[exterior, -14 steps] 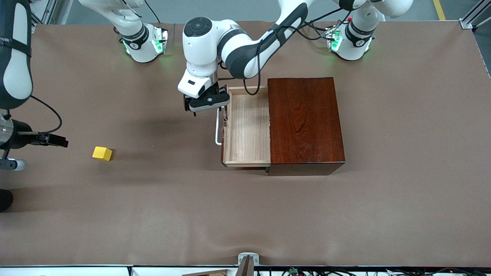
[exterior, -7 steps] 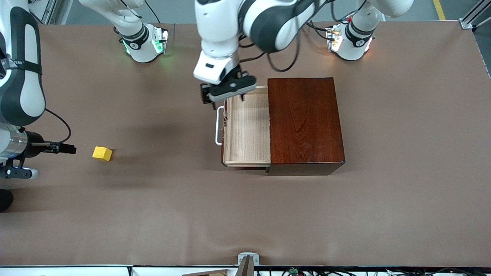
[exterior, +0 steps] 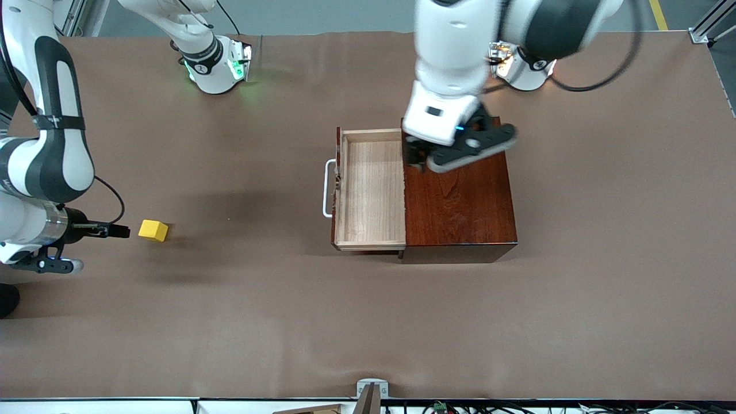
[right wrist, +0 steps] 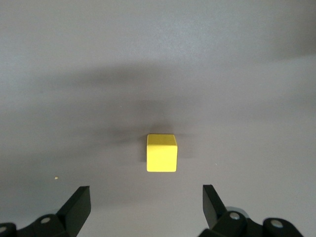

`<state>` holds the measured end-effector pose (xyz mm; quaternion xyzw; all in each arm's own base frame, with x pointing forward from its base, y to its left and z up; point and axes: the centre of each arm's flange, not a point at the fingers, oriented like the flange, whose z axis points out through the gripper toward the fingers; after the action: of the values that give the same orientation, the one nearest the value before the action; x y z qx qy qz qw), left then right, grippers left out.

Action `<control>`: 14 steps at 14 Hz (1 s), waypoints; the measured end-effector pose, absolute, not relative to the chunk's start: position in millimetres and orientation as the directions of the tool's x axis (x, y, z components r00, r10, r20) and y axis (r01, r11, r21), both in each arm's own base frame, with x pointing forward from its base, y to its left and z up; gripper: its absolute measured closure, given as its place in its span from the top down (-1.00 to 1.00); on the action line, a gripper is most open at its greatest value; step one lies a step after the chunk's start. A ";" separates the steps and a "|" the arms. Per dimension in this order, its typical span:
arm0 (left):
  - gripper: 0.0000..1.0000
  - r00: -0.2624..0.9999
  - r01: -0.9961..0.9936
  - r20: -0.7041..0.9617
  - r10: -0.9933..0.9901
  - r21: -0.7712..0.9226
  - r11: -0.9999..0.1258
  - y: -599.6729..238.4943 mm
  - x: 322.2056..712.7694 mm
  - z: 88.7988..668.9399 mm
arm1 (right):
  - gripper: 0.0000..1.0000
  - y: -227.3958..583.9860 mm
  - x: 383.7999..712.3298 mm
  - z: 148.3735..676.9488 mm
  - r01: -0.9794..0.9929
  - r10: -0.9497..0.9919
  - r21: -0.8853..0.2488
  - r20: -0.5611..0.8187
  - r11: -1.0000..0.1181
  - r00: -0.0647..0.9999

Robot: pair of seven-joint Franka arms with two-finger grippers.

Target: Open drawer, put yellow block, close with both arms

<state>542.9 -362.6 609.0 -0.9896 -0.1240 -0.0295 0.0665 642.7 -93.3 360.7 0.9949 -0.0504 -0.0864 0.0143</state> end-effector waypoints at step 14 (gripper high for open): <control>1.00 0.994 0.106 -0.010 0.106 -0.054 -0.993 -70.7 540.6 689.2 | 1.00 -113.9 595.6 242.1 -0.135 -0.140 0.042 -0.118 -0.990 0.983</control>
<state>540.6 -70.7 689.2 -0.9982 -0.0532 0.0062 0.0266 595.6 -113.9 242.1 0.9956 -0.0691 -0.0603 0.0171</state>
